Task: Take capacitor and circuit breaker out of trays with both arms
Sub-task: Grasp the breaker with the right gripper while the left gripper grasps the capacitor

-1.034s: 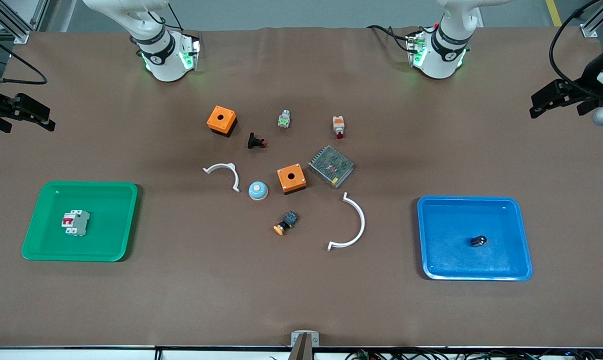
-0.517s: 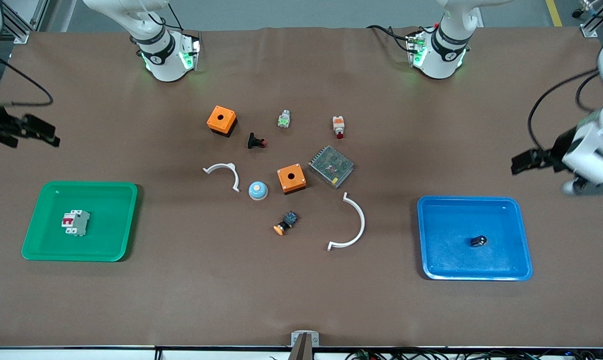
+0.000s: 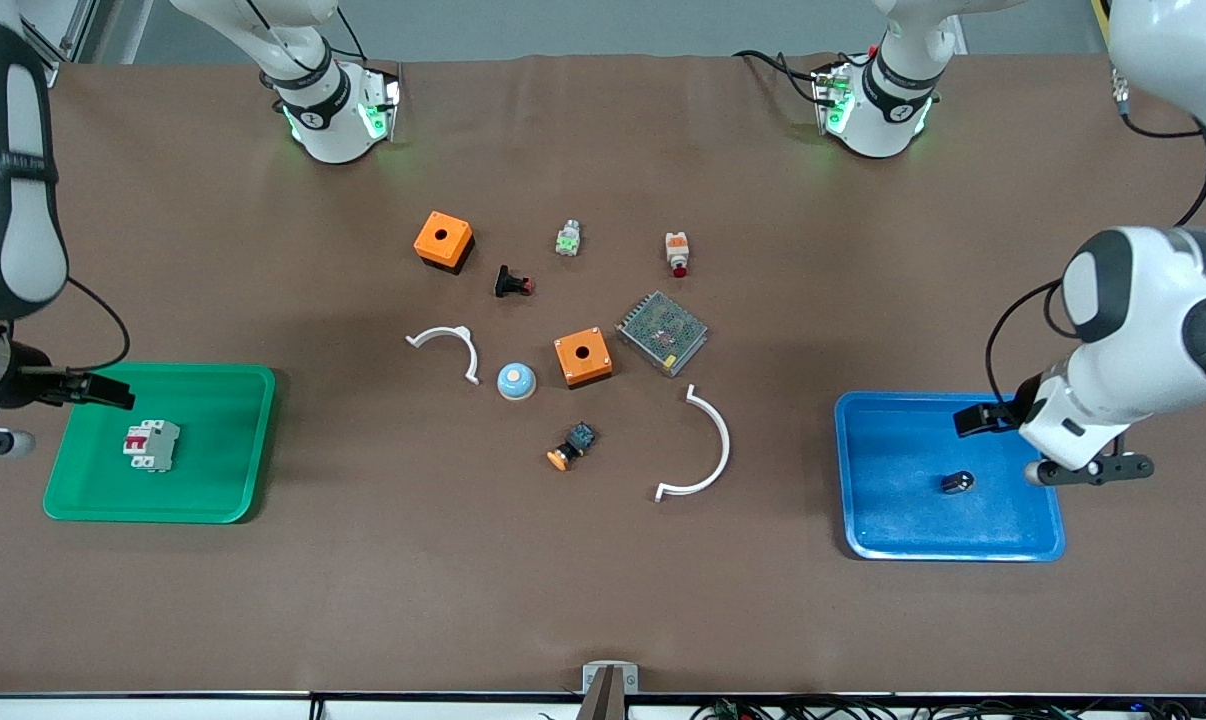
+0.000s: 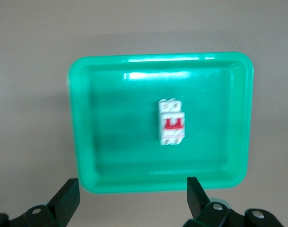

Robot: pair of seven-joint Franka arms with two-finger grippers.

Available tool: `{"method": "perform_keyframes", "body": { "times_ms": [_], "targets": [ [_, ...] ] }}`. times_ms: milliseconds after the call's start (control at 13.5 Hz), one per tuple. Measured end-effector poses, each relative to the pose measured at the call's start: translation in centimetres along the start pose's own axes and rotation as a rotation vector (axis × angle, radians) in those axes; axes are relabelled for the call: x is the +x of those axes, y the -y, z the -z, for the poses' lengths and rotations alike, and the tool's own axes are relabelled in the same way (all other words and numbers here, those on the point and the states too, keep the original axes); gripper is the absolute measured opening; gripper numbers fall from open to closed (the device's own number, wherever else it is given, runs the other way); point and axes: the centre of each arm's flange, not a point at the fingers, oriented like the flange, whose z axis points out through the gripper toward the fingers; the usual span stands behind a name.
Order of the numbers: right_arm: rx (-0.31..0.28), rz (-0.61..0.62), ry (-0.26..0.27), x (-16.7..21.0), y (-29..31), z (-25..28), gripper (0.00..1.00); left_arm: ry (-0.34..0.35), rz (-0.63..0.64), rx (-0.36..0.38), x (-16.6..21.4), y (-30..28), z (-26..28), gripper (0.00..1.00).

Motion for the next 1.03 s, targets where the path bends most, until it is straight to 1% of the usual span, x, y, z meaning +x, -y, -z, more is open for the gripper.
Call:
{"method": "perform_keyframes", "body": {
  "times_ms": [221, 295, 369, 517, 591, 664, 738, 812, 886, 960, 1034],
  "targets": [
    [-0.009, 0.024, 0.004, 0.9, -2.7, -6.0, 1.0, -0.03, 0.034, -0.015, 1.4, 2.4, -5.1, 0.96],
    [-0.013, 0.034, 0.001, 1.2, -2.9, -7.5, 1.0, -0.037, 0.04, -0.019, 1.7, 3.1, -6.7, 0.9],
    [-0.018, 0.046, -0.006, 1.4, -2.9, -8.9, 1.0, -0.04, 0.038, -0.018, 1.9, 3.4, -8.0, 0.9],
    [-0.016, 0.065, -0.015, 1.8, -3.2, -11.8, 1.0, -0.039, 0.033, -0.012, 2.3, 3.7, -10.3, 0.77],
    [-0.006, 0.076, -0.021, 1.9, -3.5, -13.2, 1.0, -0.039, 0.038, -0.013, 2.6, 4.1, -11.0, 0.77],
    [0.007, 0.087, -0.029, 1.9, -3.8, -14.5, 1.0, -0.039, 0.046, -0.014, 3.0, 4.6, -11.5, 0.72],
    [0.014, 0.097, -0.037, 1.9, -4.1, -15.5, 1.0, -0.037, 0.051, -0.016, 3.2, 5.0, -12.0, 0.72],
    [0.016, 0.104, -0.039, 1.8, -4.4, -16.3, 1.0, -0.038, 0.053, -0.017, 3.4, 5.0, -12.2, 0.69],
    [0.016, 0.111, -0.035, 1.7, -4.6, -16.9, 0.96, -0.04, 0.051, -0.019, 3.5, 4.9, -12.2, 0.68],
    [0.017, 0.132, -0.031, 1.7, -4.7, -17.2, 0.96, -0.043, 0.05, -0.021, 3.7, 4.6, -12.2, 0.67],
    [0.018, 0.155, -0.031, 1.7, -4.7, -17.2, 0.89, -0.044, 0.052, -0.024, 3.8, 4.3, -12.2, 0.67]
  ]
}}
